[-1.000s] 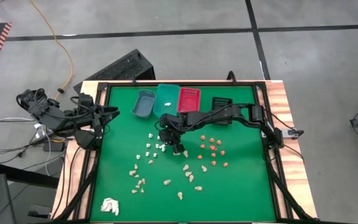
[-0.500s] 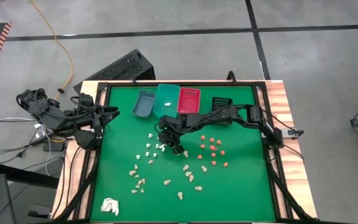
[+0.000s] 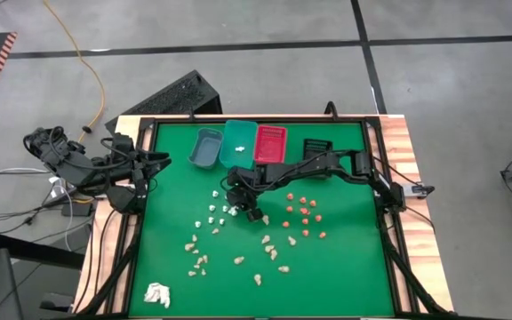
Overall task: Sort Halloween decoration
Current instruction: Put the white skeleton toy into the light blue bin
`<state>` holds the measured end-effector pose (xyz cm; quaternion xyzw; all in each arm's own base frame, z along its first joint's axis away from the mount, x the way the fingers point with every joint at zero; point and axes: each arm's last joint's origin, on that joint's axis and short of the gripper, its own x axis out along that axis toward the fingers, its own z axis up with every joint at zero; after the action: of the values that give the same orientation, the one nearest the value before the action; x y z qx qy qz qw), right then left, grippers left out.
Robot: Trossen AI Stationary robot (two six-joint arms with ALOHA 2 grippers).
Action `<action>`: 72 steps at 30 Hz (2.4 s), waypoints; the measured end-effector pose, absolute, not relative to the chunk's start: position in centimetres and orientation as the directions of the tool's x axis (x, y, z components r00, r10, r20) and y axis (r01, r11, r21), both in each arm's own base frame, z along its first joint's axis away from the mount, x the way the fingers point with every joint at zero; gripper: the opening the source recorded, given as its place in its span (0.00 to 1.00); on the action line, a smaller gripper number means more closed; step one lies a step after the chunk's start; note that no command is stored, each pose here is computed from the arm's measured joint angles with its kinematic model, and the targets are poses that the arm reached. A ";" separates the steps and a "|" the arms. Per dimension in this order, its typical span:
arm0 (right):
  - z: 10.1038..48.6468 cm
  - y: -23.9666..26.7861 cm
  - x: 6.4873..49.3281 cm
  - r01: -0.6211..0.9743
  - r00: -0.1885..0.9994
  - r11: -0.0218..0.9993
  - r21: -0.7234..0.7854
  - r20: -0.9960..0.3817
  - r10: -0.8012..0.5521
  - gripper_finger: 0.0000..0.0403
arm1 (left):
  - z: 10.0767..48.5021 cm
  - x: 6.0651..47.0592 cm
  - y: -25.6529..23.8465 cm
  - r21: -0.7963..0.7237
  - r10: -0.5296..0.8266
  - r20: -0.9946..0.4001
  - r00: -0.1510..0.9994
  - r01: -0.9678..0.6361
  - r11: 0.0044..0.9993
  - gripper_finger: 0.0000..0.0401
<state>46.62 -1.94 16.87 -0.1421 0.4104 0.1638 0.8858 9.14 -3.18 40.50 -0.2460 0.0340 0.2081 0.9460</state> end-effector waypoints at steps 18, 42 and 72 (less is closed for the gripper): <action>16.9 -1.3 46.7 -0.446 0.610 0.883 -0.145 -0.771 0.181 0.23 | 40.5 9.1 -3.2 -0.451 0.377 -0.167 0.911 -0.411 0.792 0.30; 17.1 -1.3 46.6 -0.370 0.609 0.925 -0.084 -0.774 0.173 0.00 | 40.5 9.1 -3.2 -0.451 0.377 -0.167 0.911 -0.411 0.793 0.30; 26.9 -12.1 42.3 0.178 0.737 0.969 -0.171 -0.630 -0.246 0.00 | 40.4 9.1 -3.2 -0.440 0.381 -0.170 0.909 -0.416 0.796 0.30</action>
<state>42.33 -12.07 26.93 -0.0496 0.3444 -0.1140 0.9305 9.12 -3.15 40.45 -0.2405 0.0362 0.2106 0.9468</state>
